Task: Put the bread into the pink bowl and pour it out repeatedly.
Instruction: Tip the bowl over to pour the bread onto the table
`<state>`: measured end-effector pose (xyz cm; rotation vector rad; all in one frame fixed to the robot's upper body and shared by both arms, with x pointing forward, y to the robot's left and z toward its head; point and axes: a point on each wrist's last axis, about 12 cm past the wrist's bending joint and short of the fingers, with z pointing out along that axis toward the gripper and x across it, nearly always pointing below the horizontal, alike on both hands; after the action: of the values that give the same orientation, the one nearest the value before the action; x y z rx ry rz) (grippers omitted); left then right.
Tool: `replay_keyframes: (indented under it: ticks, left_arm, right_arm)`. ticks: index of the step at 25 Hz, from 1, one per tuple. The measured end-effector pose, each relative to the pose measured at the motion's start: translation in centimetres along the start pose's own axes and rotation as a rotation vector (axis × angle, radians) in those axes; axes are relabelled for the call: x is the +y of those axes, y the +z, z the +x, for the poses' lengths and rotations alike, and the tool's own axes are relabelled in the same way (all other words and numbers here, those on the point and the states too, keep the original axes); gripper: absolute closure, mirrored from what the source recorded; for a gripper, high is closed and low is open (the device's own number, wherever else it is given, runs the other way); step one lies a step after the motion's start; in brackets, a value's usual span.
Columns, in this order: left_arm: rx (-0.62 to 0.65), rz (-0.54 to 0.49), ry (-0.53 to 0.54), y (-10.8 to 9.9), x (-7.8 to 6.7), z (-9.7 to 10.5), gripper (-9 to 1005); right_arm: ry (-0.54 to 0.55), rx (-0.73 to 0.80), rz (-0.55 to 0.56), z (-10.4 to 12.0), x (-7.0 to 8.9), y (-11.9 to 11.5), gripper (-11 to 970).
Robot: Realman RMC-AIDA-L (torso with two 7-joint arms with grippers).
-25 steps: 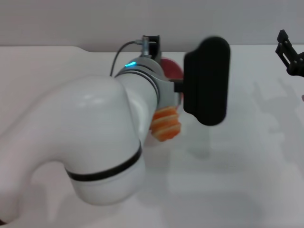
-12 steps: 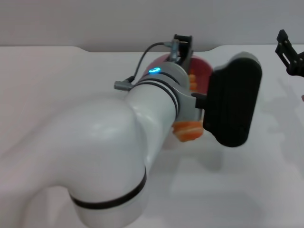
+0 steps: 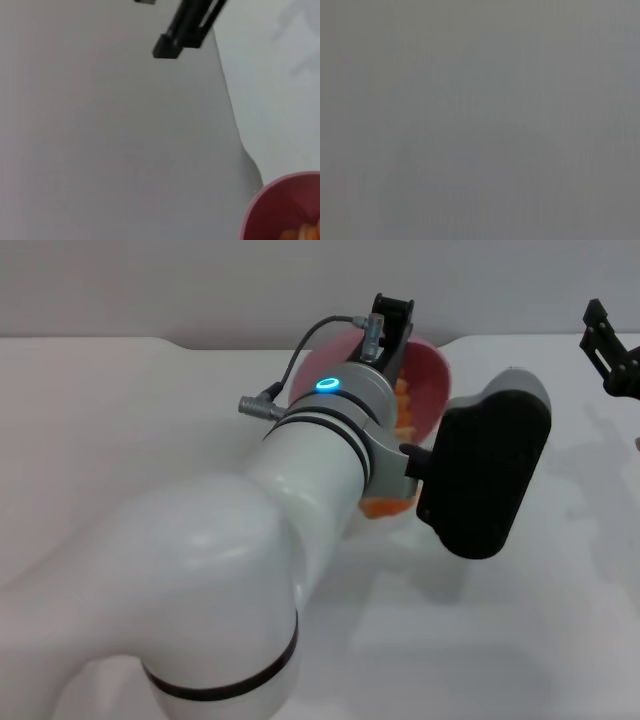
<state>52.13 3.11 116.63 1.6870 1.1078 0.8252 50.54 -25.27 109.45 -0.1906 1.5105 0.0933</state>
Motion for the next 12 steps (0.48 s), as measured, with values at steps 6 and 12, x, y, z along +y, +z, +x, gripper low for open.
replay_keyframes:
  ticks: [6,12]
  left_arm:
    - [0.009,0.009,0.156,-0.22,-0.60,-0.06,948]
    - [0.063,-0.053,0.283,-0.43,-0.07,0.35,948]
  right_arm:
    - [0.000,-0.002,-0.002,-0.08,0.05,0.10,230]
    - [0.000,0.000,-0.003,-0.02,0.06,0.07,229]
